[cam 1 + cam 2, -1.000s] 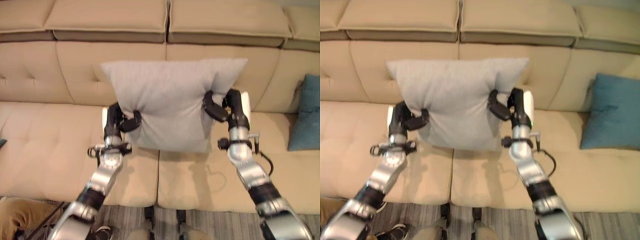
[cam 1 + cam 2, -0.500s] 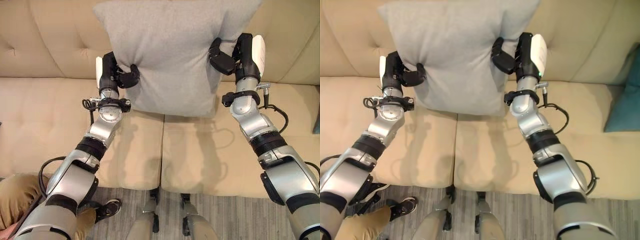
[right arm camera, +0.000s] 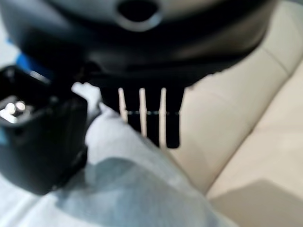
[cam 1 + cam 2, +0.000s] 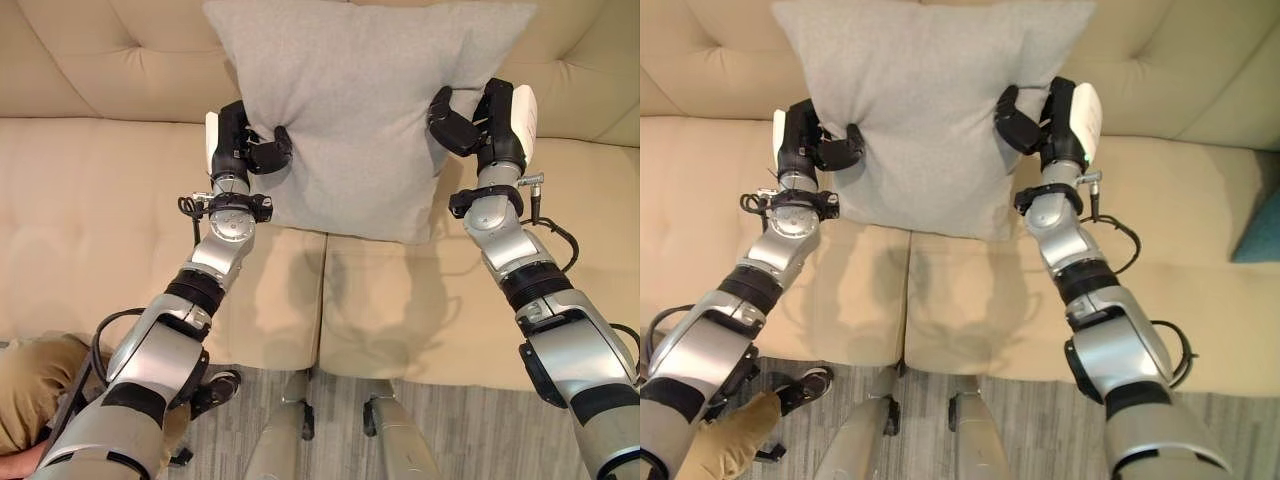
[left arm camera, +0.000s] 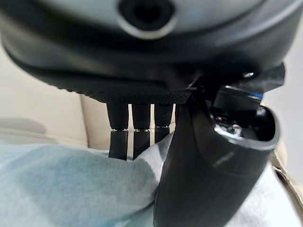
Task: Pick up all the scattered cushions and arrange them neatly on the sofa.
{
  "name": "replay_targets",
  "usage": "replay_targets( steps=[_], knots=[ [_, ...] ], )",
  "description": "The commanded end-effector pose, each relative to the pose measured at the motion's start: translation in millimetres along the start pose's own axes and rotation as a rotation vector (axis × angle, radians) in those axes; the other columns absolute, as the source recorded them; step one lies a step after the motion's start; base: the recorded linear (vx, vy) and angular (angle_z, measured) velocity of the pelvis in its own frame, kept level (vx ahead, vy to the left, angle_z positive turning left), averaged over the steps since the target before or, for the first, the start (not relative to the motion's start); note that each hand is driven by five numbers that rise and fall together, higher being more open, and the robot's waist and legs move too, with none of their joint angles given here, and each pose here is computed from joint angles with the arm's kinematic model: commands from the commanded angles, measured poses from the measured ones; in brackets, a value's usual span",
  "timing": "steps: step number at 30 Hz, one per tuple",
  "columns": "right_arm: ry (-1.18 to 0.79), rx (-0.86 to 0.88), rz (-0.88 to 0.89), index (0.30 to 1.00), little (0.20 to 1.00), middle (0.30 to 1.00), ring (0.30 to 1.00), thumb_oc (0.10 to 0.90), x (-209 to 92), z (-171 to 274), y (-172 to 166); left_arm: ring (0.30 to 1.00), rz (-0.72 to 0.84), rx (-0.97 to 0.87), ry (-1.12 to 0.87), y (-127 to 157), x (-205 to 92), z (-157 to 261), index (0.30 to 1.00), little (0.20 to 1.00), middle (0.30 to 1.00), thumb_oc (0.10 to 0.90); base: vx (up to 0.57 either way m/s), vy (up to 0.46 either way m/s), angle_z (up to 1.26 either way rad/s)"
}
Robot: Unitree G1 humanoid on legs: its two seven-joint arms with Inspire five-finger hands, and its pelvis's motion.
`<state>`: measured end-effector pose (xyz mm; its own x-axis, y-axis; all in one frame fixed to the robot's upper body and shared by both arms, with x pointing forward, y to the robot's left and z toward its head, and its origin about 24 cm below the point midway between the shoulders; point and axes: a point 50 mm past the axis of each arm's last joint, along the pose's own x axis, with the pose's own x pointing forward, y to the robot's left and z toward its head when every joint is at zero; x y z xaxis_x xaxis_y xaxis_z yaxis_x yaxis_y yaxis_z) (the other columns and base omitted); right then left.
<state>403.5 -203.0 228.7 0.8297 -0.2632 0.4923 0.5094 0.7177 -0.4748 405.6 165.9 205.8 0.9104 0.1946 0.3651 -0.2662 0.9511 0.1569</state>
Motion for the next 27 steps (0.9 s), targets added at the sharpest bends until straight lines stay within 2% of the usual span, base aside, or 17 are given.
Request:
replay_targets(
  steps=[1,7,8,9,11,17,21,22,23,24,25,27],
  knots=[
    [-0.17,0.052,-0.071,0.9,0.9,0.9,0.9,0.8,18,46,-11,0.9,-0.031,0.03,-0.151,-7,9,29,0.9,0.9,0.9,0.8,-0.01,-0.016,-0.19],
    [-0.172,0.004,-0.12,0.9,0.9,0.9,0.9,0.8,25,37,-39,0.9,0.028,0.108,-0.178,26,19,36,0.9,0.9,0.9,0.8,-0.01,-0.017,-0.01],
    [-0.161,-0.009,-0.152,0.9,0.9,0.9,0.9,0.8,26,30,-53,0.9,0.06,0.129,-0.184,41,21,37,0.9,0.9,0.9,0.8,-0.01,-0.013,0.49],
    [-0.161,-0.009,-0.152,0.9,0.9,0.9,0.9,0.8,26,30,-53,0.9,0.06,0.129,-0.185,42,21,37,0.9,0.9,0.9,0.8,0.0,-0.014,0.28],
    [-0.127,-0.031,-0.194,0.9,0.9,0.9,0.9,0.8,25,15,-72,0.9,0.103,0.131,-0.183,60,19,34,0.9,0.9,0.9,0.8,0.01,-0.008,-0.13],
    [-0.061,-0.067,-0.246,0.9,0.9,0.9,0.9,0.8,15,-16,-100,0.9,0.152,0.082,-0.165,80,8,20,0.9,0.9,0.9,0.8,0.01,-0.008,0.01],
    [-0.001,-0.069,-0.219,0.9,0.9,0.9,0.9,0.8,-12,-50,-106,0.9,0.16,0.038,-0.122,91,-19,-9,0.9,0.9,0.9,0.8,0.03,-0.015,-0.14],
    [0.028,-0.078,-0.178,0.9,0.9,0.9,0.9,0.8,-29,-67,-105,0.9,0.148,0.041,-0.089,96,-36,-26,0.9,0.9,0.9,0.8,0.02,-0.014,0.17],
    [0.031,-0.08,-0.175,0.9,0.9,0.9,0.9,0.8,-31,-69,-105,0.9,0.146,0.043,-0.085,95,-37,-27,0.9,0.9,0.9,0.8,0.04,-0.024,0.13],
    [0.064,-0.092,-0.122,0.9,0.9,0.9,0.9,0.8,-53,-86,-101,0.9,0.131,0.034,-0.04,97,-58,-46,0.9,0.9,0.9,0.8,0.02,-0.01,0.04],
    [0.067,-0.093,-0.119,0.9,0.9,0.9,0.9,0.8,-54,-87,-101,0.9,0.129,0.035,-0.037,96,-59,-47,0.9,0.9,0.9,0.8,0.03,-0.023,0.06],
    [0.114,-0.106,-0.065,0.9,0.9,0.9,0.9,0.8,-79,-105,-97,0.9,0.114,0.029,0.024,97,-82,-66,0.9,0.9,0.9,0.8,0.02,-0.024,0.06]
  ],
)
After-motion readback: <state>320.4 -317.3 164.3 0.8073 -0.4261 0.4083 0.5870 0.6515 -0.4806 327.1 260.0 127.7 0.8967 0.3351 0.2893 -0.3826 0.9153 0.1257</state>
